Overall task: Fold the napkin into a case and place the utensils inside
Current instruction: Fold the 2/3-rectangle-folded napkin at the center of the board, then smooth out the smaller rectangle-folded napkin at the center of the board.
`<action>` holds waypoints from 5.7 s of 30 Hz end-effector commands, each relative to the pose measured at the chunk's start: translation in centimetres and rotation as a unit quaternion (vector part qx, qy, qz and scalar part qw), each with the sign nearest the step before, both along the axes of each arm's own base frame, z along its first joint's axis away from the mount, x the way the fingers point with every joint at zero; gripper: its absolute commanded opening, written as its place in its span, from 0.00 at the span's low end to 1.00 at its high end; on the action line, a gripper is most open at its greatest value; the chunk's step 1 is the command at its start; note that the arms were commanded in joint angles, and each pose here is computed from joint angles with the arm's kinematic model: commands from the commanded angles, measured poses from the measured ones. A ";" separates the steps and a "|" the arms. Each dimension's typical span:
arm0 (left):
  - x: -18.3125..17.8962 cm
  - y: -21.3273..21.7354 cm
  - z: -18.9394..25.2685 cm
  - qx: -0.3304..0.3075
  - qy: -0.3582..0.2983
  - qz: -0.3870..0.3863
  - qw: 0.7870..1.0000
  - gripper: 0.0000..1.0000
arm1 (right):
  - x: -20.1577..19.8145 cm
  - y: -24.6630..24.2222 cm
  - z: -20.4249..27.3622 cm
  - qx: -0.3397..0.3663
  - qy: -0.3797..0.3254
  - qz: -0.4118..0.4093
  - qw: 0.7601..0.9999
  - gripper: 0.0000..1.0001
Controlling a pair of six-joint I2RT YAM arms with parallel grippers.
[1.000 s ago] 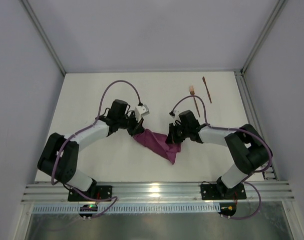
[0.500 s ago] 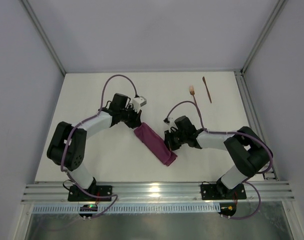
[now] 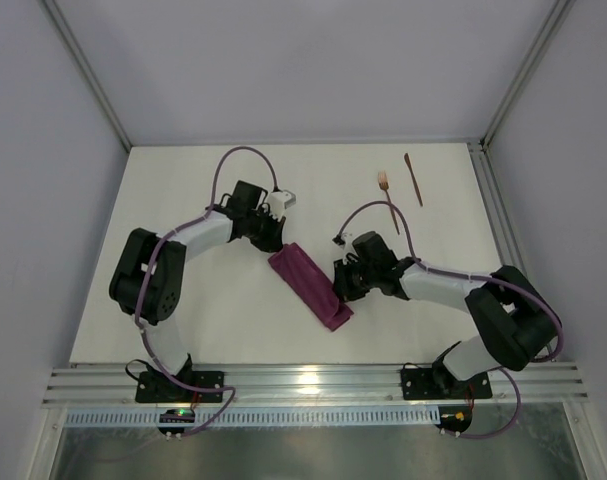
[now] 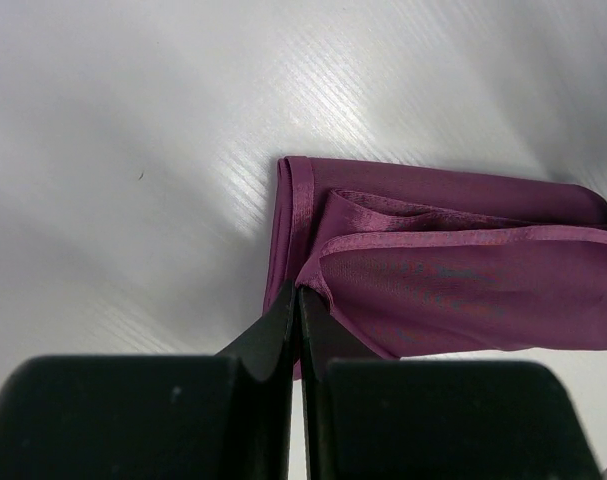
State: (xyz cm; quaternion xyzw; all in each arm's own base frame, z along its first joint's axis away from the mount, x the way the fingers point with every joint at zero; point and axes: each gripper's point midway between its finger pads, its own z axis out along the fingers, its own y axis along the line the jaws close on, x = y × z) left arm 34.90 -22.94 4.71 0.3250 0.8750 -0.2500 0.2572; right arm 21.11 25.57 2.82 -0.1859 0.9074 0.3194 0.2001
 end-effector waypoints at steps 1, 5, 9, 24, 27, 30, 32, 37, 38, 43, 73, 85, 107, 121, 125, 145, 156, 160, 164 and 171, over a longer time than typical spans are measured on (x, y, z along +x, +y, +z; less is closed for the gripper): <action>1.2 0.0 1.2 -0.002 -0.016 0.005 1.000 0.00 | 1.6 -1.4 1.6 -0.040 -0.033 -0.047 0.998 0.16; 1.3 0.0 1.2 0.000 -0.018 0.005 1.000 0.00 | 3.0 -2.8 3.2 -0.062 -0.074 -0.083 0.992 0.22; 1.3 -0.1 1.2 -0.001 -0.020 0.002 1.000 0.00 | 3.9 -3.0 5.4 -0.057 -0.117 -0.085 0.988 0.31; 1.2 -0.2 1.4 -0.003 -0.021 -0.004 1.000 0.00 | 1.7 -1.2 1.3 -0.027 -0.081 -0.005 0.996 0.53; 1.2 -0.2 1.4 -0.004 -0.021 -0.005 1.000 0.00 | 0.9 -1.2 0.5 -0.021 -0.062 -0.006 0.998 0.53; 1.3 -0.3 1.4 -0.004 -0.022 -0.005 1.000 0.02 | 0.9 -1.1 0.1 -0.013 -0.063 -0.008 0.998 0.49; 1.3 -0.2 1.4 -0.003 -0.022 -0.004 1.000 0.05 | 0.6 -1.0 -0.1 -0.009 -0.057 -0.007 0.998 0.32; 1.7 -0.1 1.3 0.002 -0.026 0.006 1.000 0.22 | 0.5 -1.1 -0.5 -0.009 -0.052 -0.014 0.999 0.06; 2.1 0.1 1.3 0.008 -0.031 0.012 0.999 0.25 | 0.5 -1.1 -0.4 -0.008 -0.053 -0.015 0.998 0.06; 3.3 0.7 2.7 0.026 -0.056 0.029 0.998 0.47 | 0.4 -1.4 -0.1 -0.008 -0.055 -0.025 0.998 0.04; 1.6 -1.5 1.1 0.093 -0.063 -0.080 0.990 0.14 | 0.0 -1.1 -0.7 0.009 -0.041 0.002 0.999 0.05; 2.3 -2.4 -0.3 0.105 -0.046 -0.059 0.992 0.10 | 0.8 -1.8 0.1 -0.014 -0.049 -0.017 0.999 0.43; 1.6 -3.1 0.1 0.090 -0.052 -0.060 0.993 0.06 | -2.6 -1.4 0.1 0.044 0.039 -0.047 0.997 0.39; 1.6 -3.0 0.7 0.090 -0.062 -0.064 0.992 0.07 | -1.5 -2.1 2.0 0.037 0.005 -0.074 0.997 0.09; 1.7 -3.0 0.8 0.089 -0.063 -0.063 0.992 0.07 | -1.3 -2.3 2.5 0.030 0.001 -0.076 0.997 0.15; 1.8 -3.1 0.9 0.089 -0.064 -0.064 0.992 0.07 | -1.6 -1.7 4.8 0.071 -0.014 -0.070 0.995 0.28; 1.7 -3.0 0.7 0.089 -0.062 -0.065 0.992 0.07 | -1.8 -1.3 2.2 0.059 0.019 -0.067 0.996 0.29; 1.6 -3.1 0.8 0.088 -0.061 -0.066 0.992 0.07 | -1.4 -1.1 2.1 0.063 0.012 -0.068 0.996 0.20; 1.7 -3.0 0.9 0.089 -0.064 -0.065 0.992 0.08 | -1.2 -0.9 2.2 0.068 0.010 -0.064 0.996 0.10; 1.9 -3.2 1.3 0.088 -0.069 -0.064 0.992 0.09 | -1.7 -0.5 1.9 0.080 0.023 -0.058 0.995 0.04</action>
